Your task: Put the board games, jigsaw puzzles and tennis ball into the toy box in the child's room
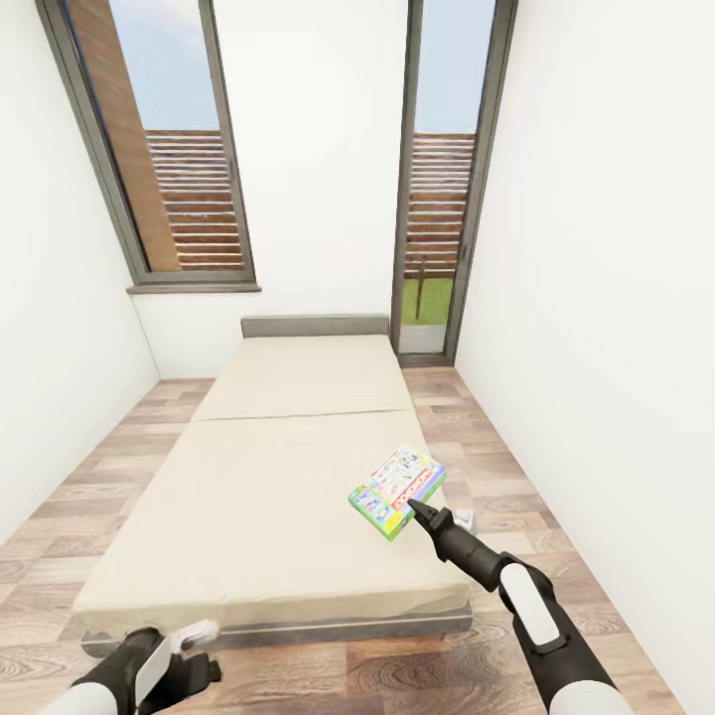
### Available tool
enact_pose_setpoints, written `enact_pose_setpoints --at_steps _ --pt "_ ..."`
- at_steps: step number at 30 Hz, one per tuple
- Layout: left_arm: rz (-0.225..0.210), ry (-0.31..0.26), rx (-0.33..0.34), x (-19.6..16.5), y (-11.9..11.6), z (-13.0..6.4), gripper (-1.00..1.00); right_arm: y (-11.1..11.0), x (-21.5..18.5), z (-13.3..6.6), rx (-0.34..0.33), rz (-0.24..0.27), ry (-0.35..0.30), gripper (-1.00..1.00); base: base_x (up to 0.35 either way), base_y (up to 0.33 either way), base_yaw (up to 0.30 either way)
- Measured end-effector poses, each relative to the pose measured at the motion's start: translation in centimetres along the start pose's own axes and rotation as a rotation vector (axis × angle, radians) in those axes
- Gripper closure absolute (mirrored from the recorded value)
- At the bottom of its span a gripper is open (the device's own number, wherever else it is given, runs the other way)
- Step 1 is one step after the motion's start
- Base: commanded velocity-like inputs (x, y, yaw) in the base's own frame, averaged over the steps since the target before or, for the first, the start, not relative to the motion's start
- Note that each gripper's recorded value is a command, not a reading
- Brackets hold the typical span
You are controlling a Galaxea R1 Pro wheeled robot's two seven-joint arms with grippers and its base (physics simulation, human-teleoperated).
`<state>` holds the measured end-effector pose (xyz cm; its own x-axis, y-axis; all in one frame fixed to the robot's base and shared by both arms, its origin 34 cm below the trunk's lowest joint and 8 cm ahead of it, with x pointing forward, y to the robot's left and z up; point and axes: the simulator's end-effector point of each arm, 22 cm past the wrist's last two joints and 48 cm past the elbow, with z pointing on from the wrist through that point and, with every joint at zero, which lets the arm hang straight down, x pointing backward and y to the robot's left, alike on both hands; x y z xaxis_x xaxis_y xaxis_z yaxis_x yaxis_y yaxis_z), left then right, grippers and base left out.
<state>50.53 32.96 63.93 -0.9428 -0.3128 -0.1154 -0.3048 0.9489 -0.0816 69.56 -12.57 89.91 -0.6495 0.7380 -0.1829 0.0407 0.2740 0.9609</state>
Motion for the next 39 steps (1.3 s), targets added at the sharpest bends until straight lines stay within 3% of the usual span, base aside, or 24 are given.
enact_pose_setpoints --at_steps 8,12,20,26,33,39 --pt "0.013 -0.12 -0.178 1.7 3.9 0.7 -1.0 1.0 -0.9 -0.3 -0.002 -0.022 -0.042 1.0 0.0 0.0 0.0" --pt "0.009 -0.148 -0.216 2.1 4.8 0.4 -1.0 1.4 -1.1 -0.5 -0.002 -0.027 -0.049 1.0 0.0 0.0 0.0" --pt "0.022 -0.162 -0.222 2.3 4.2 -0.4 -1.0 2.1 -1.2 -0.8 -0.001 -0.028 -0.052 1.0 0.0 0.0 0.0" --pt "0.061 -0.226 -0.208 2.1 2.9 -0.7 -1.0 2.6 -1.2 -1.1 0.001 -0.029 -0.052 1.0 0.0 0.0 0.0" --pt "0.089 -0.219 -0.19 4.6 1.5 -0.6 -1.0 3.2 -1.2 -1.4 0.003 -0.03 -0.053 1.0 0.0 0.0 0.0" --pt "0.162 -0.206 -0.192 6.2 1.0 -0.8 -1.0 3.7 -1.1 -1.6 0.003 -0.029 -0.052 1.0 0.0 0.0 0.0"
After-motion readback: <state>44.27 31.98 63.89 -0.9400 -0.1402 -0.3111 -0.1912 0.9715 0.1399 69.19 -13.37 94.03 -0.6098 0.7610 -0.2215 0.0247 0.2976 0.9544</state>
